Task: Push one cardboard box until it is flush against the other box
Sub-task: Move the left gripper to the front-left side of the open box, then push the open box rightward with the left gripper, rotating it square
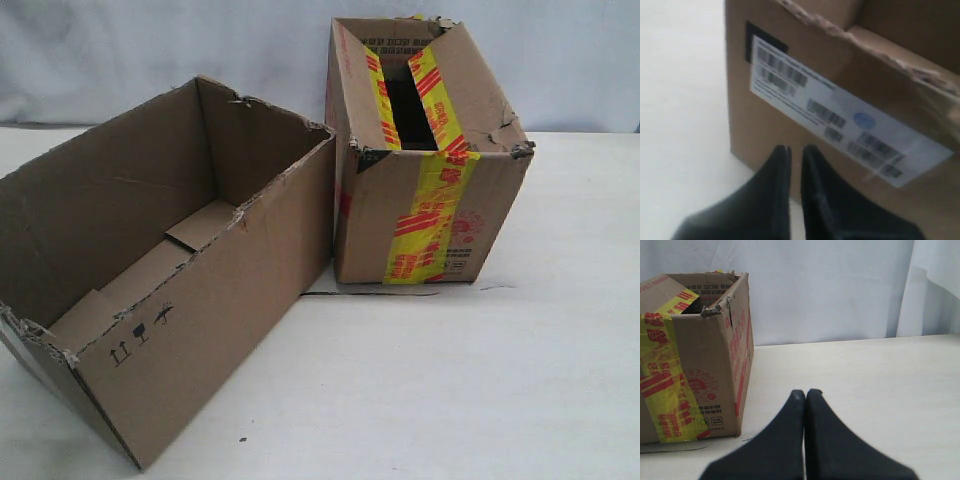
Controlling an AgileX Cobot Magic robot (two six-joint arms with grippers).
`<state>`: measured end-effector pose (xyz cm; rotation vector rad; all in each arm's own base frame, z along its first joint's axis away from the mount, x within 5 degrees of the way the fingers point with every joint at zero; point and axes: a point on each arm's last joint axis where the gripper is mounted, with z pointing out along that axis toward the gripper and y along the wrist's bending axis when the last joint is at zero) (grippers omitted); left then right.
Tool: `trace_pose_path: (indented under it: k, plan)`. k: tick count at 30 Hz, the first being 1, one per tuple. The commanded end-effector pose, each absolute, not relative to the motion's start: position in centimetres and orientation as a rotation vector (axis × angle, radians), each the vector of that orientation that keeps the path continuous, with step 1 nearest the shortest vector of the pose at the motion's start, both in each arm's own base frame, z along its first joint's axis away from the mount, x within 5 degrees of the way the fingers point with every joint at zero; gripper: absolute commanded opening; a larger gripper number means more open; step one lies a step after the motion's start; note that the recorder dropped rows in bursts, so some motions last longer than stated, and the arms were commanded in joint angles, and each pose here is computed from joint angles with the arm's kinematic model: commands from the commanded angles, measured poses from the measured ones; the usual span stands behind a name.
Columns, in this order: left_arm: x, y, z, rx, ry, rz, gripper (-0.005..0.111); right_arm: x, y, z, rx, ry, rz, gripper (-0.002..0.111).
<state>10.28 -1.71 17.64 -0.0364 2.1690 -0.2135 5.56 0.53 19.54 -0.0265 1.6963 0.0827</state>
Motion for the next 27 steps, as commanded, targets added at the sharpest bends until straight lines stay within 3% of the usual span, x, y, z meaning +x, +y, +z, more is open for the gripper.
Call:
trace_pose_path:
  k: [1, 16, 27]
  plan:
    - [11.1, -3.2, 17.7, 0.097, 2.150, -0.275, 0.000, 5.6, 0.5, 19.4, -0.017, 1.695, 0.080, 0.000]
    - [13.7, -7.9, 18.1, 0.278, 2.096, -0.450, 0.000, 5.6, 0.5, 19.4, -0.017, 1.695, 0.080, 0.000]
    - [20.5, -12.3, 18.9, 0.380, 2.120, -0.406, 0.000, 5.6, 0.5, 19.4, -0.017, 1.695, 0.080, 0.000]
